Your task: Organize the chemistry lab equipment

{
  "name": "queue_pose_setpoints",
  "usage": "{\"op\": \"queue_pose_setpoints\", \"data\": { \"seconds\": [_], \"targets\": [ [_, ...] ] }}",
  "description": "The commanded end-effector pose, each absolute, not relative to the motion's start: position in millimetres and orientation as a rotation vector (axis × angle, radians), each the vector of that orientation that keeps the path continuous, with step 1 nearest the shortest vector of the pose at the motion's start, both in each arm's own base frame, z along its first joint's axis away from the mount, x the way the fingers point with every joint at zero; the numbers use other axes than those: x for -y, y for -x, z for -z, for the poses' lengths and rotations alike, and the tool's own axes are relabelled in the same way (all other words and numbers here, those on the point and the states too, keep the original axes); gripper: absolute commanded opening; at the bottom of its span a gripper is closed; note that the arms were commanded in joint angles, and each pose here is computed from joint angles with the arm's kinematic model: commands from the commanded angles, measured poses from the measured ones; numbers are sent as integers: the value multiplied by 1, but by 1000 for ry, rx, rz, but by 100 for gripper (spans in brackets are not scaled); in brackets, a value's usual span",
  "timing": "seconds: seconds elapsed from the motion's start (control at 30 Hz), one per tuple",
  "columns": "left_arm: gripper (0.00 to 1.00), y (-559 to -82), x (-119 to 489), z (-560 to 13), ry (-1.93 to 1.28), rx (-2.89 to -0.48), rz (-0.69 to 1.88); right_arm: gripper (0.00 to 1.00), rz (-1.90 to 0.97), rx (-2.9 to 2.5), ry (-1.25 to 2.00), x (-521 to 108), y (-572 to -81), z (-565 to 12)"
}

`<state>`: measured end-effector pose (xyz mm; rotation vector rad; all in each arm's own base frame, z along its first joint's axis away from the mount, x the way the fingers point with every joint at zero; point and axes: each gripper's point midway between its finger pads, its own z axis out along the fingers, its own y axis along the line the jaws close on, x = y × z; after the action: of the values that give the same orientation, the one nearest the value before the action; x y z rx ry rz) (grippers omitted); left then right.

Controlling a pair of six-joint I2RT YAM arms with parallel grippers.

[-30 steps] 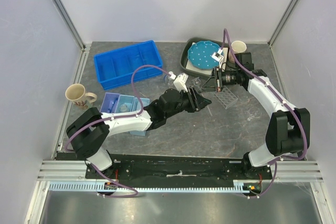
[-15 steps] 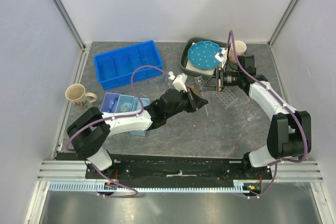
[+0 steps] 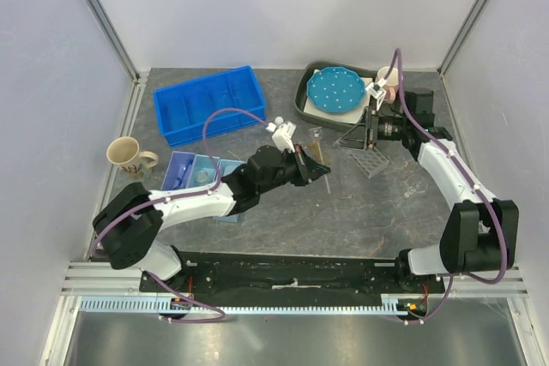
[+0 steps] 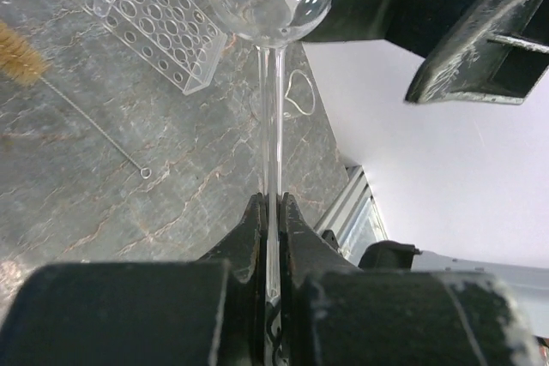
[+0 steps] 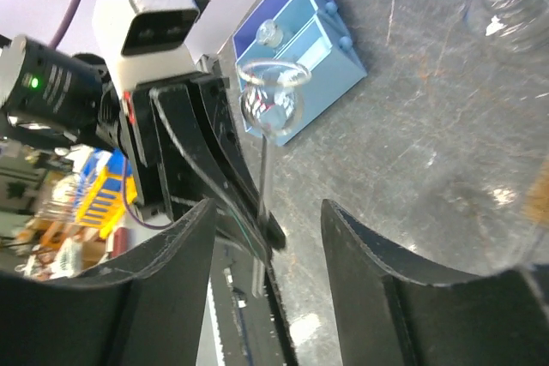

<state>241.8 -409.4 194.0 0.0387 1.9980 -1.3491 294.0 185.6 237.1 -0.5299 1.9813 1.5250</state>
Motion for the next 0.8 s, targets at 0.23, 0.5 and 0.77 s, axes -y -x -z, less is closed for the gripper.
{"op": "queue_pose_setpoints", "data": {
  "seconds": [0.23,0.5,0.77],
  "targets": [
    [2,-264,286,-230,-176,-2057,1205,71,-1149,-1776,640,-121,-293,-234],
    [2,-330,138,-206,-3,-2274,758,73,-967,-1864,704,-97,-287,-204],
    [2,-406,47,-196,172,-2307,364,73,-882,-1869,719,-90,-286,-203]
  ]
}}
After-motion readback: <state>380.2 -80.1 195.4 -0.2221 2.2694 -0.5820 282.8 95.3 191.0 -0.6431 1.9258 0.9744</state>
